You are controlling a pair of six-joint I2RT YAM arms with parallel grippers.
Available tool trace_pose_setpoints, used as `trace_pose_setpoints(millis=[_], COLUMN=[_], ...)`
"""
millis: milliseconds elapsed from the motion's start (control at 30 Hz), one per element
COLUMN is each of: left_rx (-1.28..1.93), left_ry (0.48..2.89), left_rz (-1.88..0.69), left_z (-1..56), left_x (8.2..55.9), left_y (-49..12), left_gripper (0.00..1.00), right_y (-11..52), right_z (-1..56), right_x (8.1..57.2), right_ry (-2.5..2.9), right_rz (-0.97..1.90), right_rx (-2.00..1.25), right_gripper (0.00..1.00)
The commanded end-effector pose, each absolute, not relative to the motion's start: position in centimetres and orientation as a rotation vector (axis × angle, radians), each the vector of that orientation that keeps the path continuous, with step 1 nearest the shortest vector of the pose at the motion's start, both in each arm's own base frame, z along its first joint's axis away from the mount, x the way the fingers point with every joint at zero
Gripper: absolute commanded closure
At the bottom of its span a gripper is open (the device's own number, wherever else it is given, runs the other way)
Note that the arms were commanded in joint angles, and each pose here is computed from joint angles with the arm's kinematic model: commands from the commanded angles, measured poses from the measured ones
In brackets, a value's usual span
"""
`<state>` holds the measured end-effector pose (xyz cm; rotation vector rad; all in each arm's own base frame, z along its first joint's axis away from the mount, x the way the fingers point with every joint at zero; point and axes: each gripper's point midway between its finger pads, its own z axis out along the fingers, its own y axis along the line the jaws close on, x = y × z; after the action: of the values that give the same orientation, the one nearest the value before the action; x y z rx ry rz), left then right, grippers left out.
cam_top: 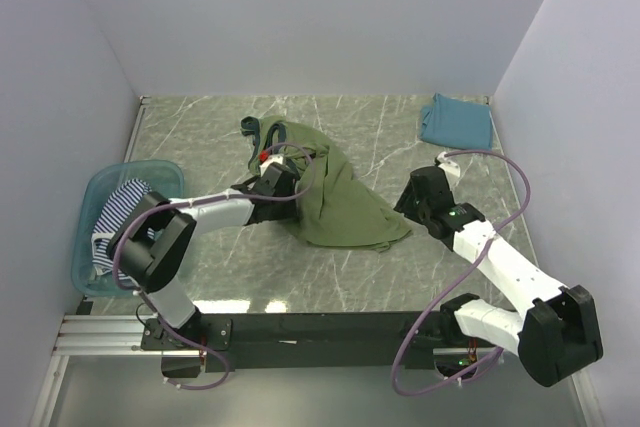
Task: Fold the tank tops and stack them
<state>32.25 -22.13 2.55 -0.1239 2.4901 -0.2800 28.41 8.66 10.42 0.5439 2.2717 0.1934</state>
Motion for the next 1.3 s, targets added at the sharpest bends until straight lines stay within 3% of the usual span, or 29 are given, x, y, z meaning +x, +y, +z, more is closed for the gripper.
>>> trace_pose_setpoints(millis=[0, 200, 333, 433, 700, 933, 1200, 1267], left_rx=[-0.160, -0.189, -0.240, -0.265, -0.299, -0.223, -0.154, -0.151], left_ry=[2.536, 2.559, 2.513, 2.444, 2.358, 2.469, 2.504, 2.503], left_rz=[-0.264, -0.229, -0.280, -0.356, -0.454, -0.183, 0.090, 0.091], left_z=[1.6, 0.0, 0.8, 2.7, 4.0, 1.2, -1.2, -1.1], left_x=[30.0, 28.8, 28.4, 28.8, 28.1, 29.2, 28.0, 27.9], left_y=[-21.1, -20.5, -20.3, -20.7, -20.4, -19.4, -18.5, -18.7], left_gripper=[0.47, 0.51, 0.37, 0.32, 0.34, 0.46, 0.50, 0.62], right_y=[7.9, 7.6, 7.5, 7.5, 7.2, 7.3, 6.9, 6.9], right_z=[10.5, 10.2, 10.5, 10.3, 10.2, 10.1, 10.1, 10.0], right_x=[28.1, 28.1, 28.2, 28.1, 28.1, 28.2, 28.1, 28.0], right_ry=[2.262, 2.263, 2.253, 2.264, 2.260, 2.262, 2.264, 2.268], right_rz=[0.175, 0.175, 0.181, 0.175, 0.175, 0.185, 0.182, 0.185], right_rx=[0.542, 0.551, 0.549, 0.545, 0.551, 0.551, 0.549, 0.548], right_gripper=[0.45, 0.44, 0.44, 0.44, 0.45, 0.44, 0.44, 0.44])
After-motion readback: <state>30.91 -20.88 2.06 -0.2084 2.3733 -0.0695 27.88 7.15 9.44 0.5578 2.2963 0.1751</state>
